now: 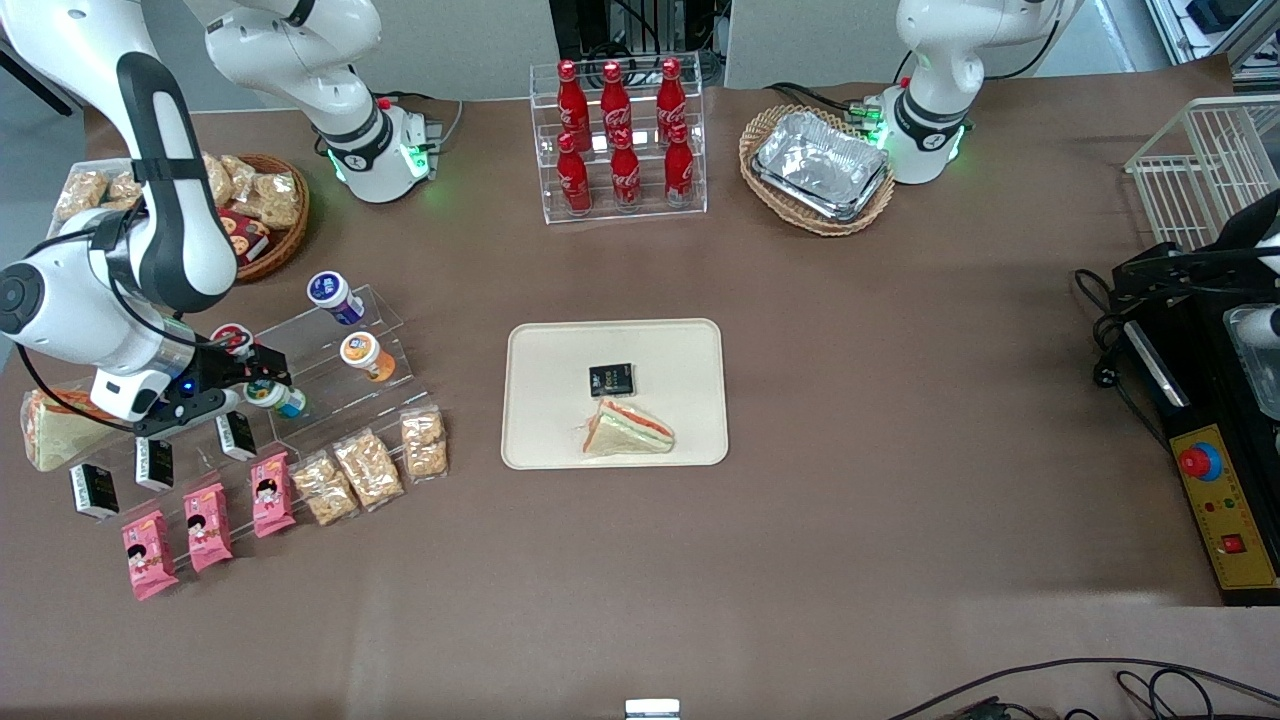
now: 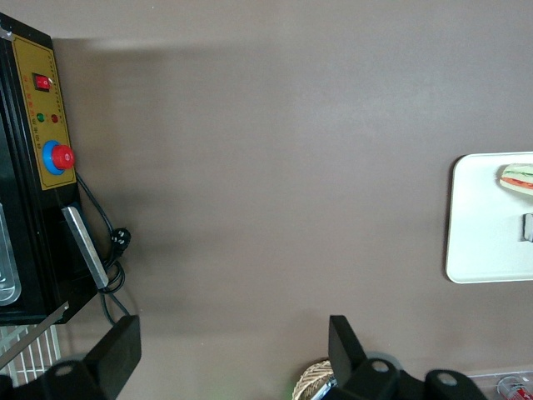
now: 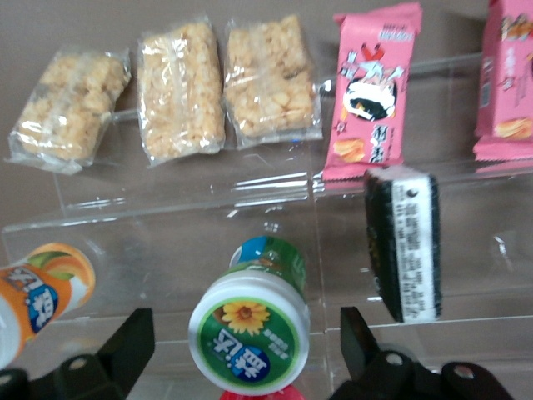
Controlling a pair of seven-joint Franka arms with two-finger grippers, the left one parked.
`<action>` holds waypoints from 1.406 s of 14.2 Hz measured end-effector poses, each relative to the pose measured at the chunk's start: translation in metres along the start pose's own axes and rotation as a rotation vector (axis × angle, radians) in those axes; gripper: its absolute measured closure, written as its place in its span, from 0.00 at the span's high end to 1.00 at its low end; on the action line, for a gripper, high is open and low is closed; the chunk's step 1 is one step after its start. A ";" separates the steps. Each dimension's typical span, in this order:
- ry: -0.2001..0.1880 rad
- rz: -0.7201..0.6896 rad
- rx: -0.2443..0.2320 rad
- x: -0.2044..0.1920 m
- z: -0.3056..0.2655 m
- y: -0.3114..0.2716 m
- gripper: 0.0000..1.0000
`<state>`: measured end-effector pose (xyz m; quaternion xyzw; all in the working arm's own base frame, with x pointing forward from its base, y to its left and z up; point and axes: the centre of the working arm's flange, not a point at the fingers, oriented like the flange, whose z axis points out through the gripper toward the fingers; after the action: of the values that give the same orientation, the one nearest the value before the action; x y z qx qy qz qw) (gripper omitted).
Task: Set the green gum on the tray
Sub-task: 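Close the right gripper on the green gum bottle and lift it, then carry the green gum bottle with the right gripper over the cream tray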
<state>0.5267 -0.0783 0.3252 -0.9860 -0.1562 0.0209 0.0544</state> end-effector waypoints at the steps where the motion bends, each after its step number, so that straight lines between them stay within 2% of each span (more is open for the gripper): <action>1: -0.012 0.001 0.004 -0.002 0.007 -0.001 0.99; 4: -0.035 0.004 0.006 -0.006 0.021 -0.002 0.97; 8: -0.027 0.002 0.005 -0.005 0.019 -0.003 0.58; 11: -0.012 -0.003 0.003 0.000 0.007 -0.002 0.58; 13: -0.016 -0.011 0.022 0.007 -0.015 -0.004 0.58; 16: -0.042 -0.022 0.076 0.016 -0.075 -0.008 0.58; 19: -0.054 0.007 0.102 0.021 -0.134 -0.014 0.58; 20: -0.068 0.021 0.113 0.022 -0.154 -0.018 0.58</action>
<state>0.5506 -0.0698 0.4802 -0.9816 -0.1463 0.0637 0.1045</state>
